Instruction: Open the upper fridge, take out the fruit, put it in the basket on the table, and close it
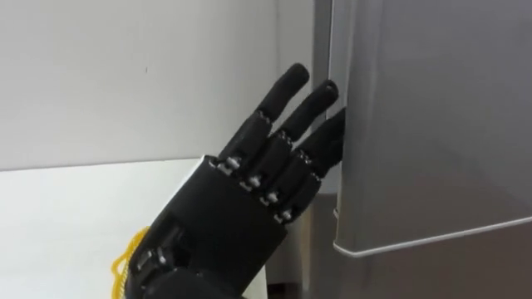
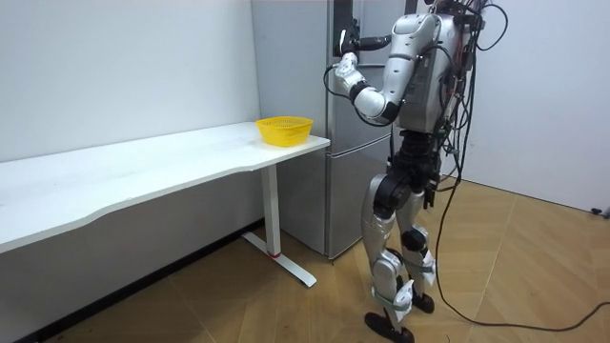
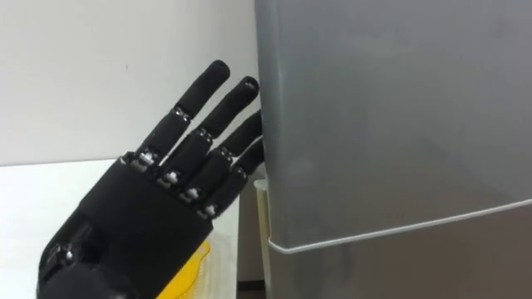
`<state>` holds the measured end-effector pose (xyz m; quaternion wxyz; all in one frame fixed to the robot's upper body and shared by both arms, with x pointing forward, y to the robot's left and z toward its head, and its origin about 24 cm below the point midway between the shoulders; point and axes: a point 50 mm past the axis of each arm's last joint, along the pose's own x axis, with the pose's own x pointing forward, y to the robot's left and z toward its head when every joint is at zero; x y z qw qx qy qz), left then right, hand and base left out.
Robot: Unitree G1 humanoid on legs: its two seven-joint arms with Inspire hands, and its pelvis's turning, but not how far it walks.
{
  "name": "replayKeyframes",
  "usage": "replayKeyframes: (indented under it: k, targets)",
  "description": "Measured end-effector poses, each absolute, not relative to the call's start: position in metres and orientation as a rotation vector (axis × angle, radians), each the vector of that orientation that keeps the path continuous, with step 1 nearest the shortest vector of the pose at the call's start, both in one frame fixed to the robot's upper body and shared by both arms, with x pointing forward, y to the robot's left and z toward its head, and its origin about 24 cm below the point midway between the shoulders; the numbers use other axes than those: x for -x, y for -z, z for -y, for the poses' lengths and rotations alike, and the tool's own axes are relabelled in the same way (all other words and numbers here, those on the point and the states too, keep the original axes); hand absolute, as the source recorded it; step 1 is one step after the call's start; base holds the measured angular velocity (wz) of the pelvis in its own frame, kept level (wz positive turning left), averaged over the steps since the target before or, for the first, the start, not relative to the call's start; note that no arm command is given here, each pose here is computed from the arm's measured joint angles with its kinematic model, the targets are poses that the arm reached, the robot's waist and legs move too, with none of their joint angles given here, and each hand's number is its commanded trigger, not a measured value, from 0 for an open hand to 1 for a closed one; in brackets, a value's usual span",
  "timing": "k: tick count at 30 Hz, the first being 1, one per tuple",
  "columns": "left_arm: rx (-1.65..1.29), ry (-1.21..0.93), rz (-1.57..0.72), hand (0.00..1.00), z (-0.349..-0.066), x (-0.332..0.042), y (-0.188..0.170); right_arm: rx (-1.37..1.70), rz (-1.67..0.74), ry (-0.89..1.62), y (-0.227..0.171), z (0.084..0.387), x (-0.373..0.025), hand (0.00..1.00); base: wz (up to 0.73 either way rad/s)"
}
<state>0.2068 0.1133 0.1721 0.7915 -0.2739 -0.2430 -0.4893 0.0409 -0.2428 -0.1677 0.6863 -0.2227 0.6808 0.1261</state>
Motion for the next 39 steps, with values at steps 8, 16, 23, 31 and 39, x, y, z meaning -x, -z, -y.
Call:
replayKeyframes:
  k: [8, 16, 23, 31, 39]
  targets:
    - [0.598, 1.087, 0.53, 0.0, -0.108, -0.204, -0.171, 0.515, -1.526, -0.319, 0.168, 0.241, -0.042, 0.0, 0.01]
    - [0.656, 1.132, 0.523, 0.0, -0.094, -0.201, -0.168, 0.557, -1.516, -0.353, 0.168, 0.238, -0.05, 0.0, 0.04]
    - [0.822, 1.226, 0.471, 0.0, -0.072, -0.192, -0.163, 0.601, -1.507, -0.382, 0.167, 0.24, -0.055, 0.0, -0.02]
    - [0.885, 1.602, 0.382, 0.0, -0.018, -0.176, -0.177, 0.657, -1.452, -0.415, 0.165, 0.236, -0.076, 0.0, -0.18]
    - [0.866, 1.853, 0.295, 0.0, 0.03, -0.179, -0.189, 0.707, -1.419, -0.414, 0.164, 0.231, -0.087, 0.0, -0.49]
